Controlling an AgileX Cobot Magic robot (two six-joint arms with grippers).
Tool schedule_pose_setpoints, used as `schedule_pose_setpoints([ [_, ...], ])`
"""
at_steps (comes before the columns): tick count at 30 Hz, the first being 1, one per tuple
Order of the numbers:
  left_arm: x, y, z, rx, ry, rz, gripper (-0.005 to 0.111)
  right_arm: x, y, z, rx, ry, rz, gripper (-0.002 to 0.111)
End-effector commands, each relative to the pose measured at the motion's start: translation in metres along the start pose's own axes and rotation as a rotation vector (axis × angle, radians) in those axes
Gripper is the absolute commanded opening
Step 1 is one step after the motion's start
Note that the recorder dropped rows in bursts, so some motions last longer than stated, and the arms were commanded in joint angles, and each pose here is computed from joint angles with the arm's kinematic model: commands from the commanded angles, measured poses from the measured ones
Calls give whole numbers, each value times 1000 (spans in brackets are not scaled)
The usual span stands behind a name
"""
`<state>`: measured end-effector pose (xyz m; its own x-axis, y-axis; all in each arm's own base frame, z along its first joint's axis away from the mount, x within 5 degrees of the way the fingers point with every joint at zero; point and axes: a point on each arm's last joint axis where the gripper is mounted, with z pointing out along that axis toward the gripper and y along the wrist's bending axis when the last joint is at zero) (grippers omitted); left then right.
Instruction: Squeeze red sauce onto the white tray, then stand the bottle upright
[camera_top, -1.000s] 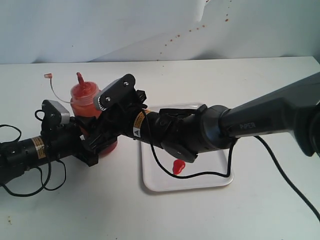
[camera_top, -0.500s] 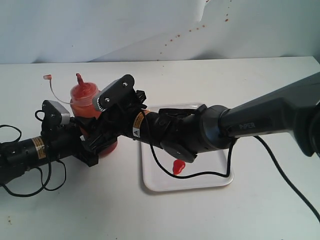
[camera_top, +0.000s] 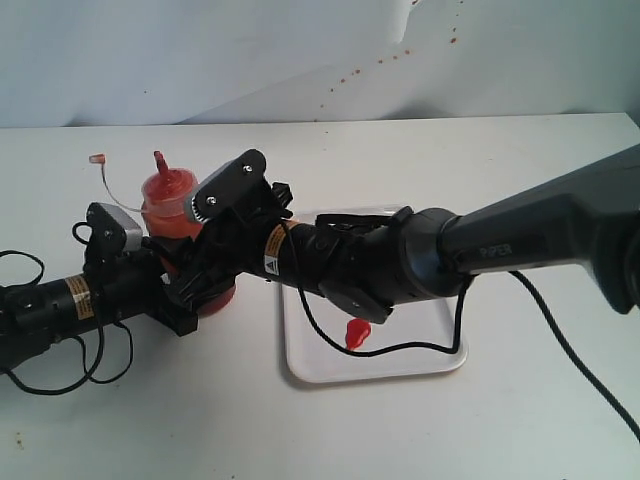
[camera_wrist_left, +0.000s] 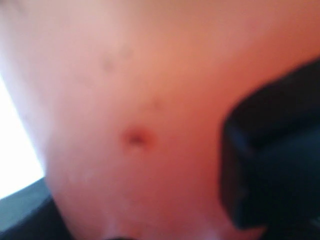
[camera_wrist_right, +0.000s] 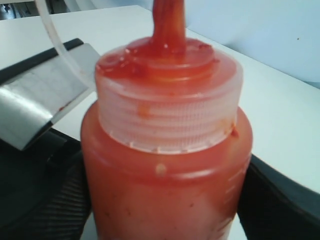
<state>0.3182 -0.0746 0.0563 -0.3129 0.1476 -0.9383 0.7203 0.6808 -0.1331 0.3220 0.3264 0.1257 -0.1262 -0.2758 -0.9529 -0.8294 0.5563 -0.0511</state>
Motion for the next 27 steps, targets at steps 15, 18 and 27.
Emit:
schedule_pose_setpoints([
  [15,-14,2,1,-7,-89,6,12,14,2,0,3,122,-24,0],
  [18,-14,2,1,-7,-89,6,28,14,2,0,3,122,-22,0],
  [27,-14,1,1,1,-87,-19,105,14,2,0,4,122,-20,0],
])
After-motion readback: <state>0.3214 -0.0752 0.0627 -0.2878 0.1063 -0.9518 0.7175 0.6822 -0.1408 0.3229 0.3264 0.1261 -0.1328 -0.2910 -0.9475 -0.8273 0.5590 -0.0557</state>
